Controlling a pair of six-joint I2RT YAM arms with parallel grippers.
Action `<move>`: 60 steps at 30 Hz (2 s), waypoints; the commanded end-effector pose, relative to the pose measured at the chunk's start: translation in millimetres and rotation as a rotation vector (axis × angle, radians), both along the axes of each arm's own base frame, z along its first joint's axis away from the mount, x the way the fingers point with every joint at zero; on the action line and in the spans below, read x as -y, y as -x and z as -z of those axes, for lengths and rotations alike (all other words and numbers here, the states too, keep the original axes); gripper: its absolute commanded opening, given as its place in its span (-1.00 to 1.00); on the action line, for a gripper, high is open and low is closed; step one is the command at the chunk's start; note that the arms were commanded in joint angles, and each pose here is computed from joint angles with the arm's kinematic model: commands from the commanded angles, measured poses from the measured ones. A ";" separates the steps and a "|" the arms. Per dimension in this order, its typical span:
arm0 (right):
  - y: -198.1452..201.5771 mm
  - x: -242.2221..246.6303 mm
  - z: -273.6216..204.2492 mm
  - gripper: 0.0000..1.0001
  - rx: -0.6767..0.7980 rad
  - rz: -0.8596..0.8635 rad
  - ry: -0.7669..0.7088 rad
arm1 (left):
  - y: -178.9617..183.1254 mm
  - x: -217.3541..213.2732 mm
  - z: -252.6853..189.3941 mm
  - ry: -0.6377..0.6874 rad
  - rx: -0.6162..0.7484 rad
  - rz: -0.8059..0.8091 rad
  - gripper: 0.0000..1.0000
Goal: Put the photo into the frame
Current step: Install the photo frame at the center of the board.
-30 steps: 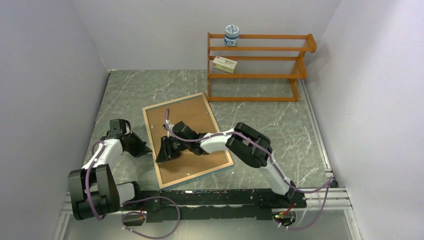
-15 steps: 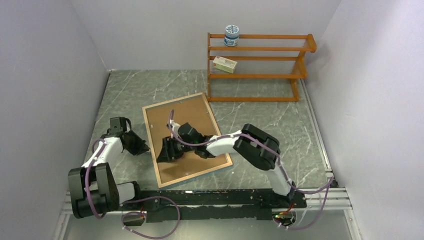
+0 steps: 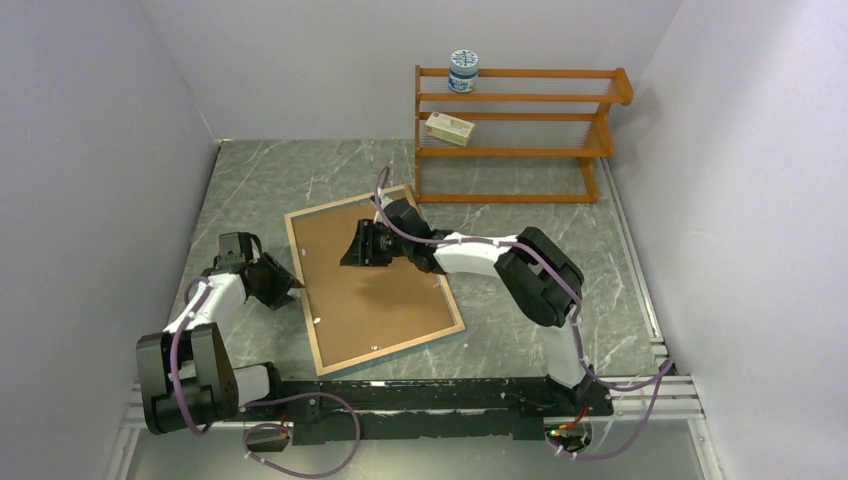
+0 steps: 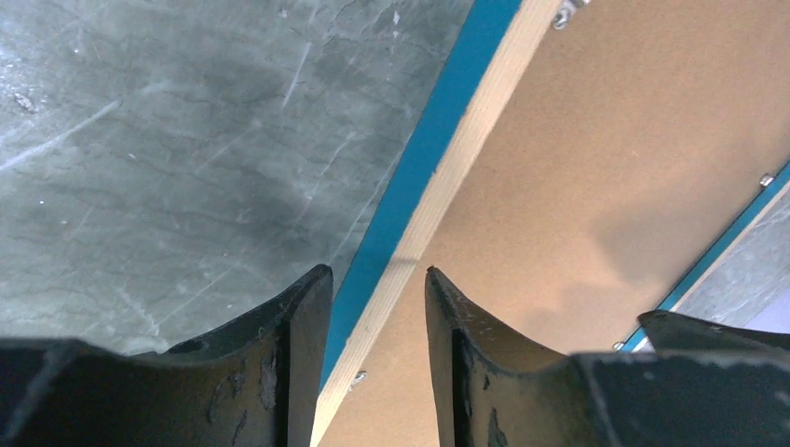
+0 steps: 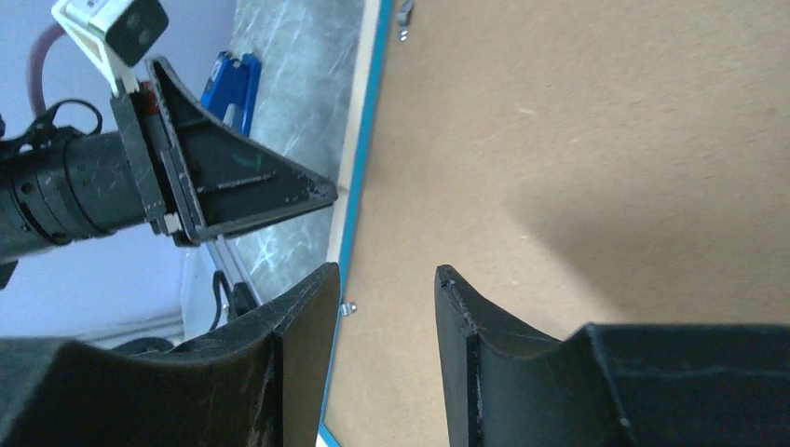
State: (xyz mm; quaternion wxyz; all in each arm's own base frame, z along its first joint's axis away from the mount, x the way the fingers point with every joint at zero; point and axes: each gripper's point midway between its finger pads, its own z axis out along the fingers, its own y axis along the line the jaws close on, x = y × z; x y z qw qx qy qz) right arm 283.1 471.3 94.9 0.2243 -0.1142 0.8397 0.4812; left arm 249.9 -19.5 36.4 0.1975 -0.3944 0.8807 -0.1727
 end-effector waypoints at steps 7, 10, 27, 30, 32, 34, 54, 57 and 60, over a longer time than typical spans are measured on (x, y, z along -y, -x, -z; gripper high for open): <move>-11.7 -18.1 16.1 -0.12 -0.065 -0.031 0.083 | 0.1 15.0 19.9 0.087 -0.047 0.059 -0.50; -20.2 -28.2 25.3 -0.13 -0.069 -0.020 0.090 | 11.3 16.1 27.6 0.089 -0.088 0.059 -0.64; -84.0 -85.8 72.5 -0.14 0.010 0.056 0.172 | 23.6 9.8 20.7 0.034 -0.131 0.037 -0.64; -81.7 -93.3 79.7 -0.14 -0.012 0.026 0.166 | 24.5 7.7 19.1 0.020 -0.129 0.027 -0.64; -78.4 -96.4 83.9 -0.14 -0.026 0.010 0.153 | 24.9 6.3 17.8 0.012 -0.129 0.022 -0.64; -71.2 -100.4 88.6 -0.15 -0.040 -0.010 0.146 | 24.3 5.9 16.4 0.009 -0.126 0.020 -0.64; -39.7 -121.9 105.5 -0.20 -0.048 -0.152 0.100 | 30.8 -9.8 15.4 -0.073 -0.170 -0.032 -0.67; -37.5 -122.9 107.3 -0.20 -0.044 -0.173 0.090 | 29.9 -10.9 14.8 -0.079 -0.173 -0.030 -0.67; -34.3 -123.5 109.9 -0.20 -0.043 -0.198 0.080 | 28.5 -11.0 13.5 -0.079 -0.178 -0.025 -0.67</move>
